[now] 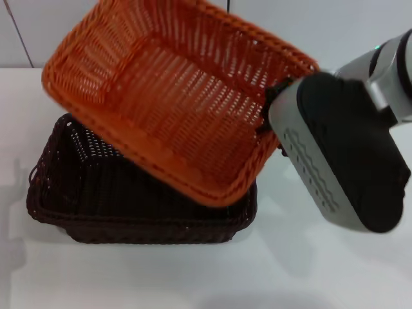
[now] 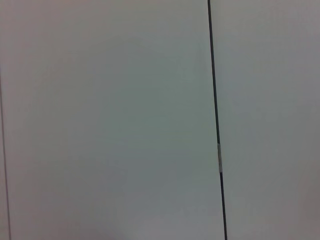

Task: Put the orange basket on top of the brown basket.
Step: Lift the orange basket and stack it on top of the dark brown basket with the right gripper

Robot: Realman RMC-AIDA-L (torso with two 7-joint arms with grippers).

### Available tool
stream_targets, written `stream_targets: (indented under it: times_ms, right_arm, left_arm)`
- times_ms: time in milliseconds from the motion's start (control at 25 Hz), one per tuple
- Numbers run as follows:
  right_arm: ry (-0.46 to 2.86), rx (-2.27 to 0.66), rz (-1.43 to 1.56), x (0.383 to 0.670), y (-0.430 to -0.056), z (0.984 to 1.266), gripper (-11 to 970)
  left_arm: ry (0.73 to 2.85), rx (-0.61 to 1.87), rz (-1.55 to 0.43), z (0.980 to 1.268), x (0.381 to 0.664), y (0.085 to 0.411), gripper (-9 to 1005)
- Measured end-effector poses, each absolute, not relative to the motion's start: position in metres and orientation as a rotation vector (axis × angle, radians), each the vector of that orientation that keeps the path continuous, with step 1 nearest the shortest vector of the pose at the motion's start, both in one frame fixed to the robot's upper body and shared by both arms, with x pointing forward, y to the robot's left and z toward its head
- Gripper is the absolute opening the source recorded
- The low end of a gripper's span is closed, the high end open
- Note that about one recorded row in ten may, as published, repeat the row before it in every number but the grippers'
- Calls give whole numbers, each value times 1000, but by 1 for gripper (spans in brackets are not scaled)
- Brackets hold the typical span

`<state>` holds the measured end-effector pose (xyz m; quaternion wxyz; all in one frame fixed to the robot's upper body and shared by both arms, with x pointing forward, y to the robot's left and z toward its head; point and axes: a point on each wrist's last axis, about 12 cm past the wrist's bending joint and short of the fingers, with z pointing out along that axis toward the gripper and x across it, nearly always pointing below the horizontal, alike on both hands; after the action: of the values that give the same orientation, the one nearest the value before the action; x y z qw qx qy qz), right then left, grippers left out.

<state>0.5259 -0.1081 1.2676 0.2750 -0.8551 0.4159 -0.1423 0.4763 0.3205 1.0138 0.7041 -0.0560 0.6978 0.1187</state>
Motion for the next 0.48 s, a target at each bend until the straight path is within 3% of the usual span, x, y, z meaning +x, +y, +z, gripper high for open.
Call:
stream_targets:
  times_ms: [480]
  right_arm:
    - [903,-2404,-455,538,-95,1237,152]
  left_arm:
    - [1545,-101,239,1016,481,313,765]
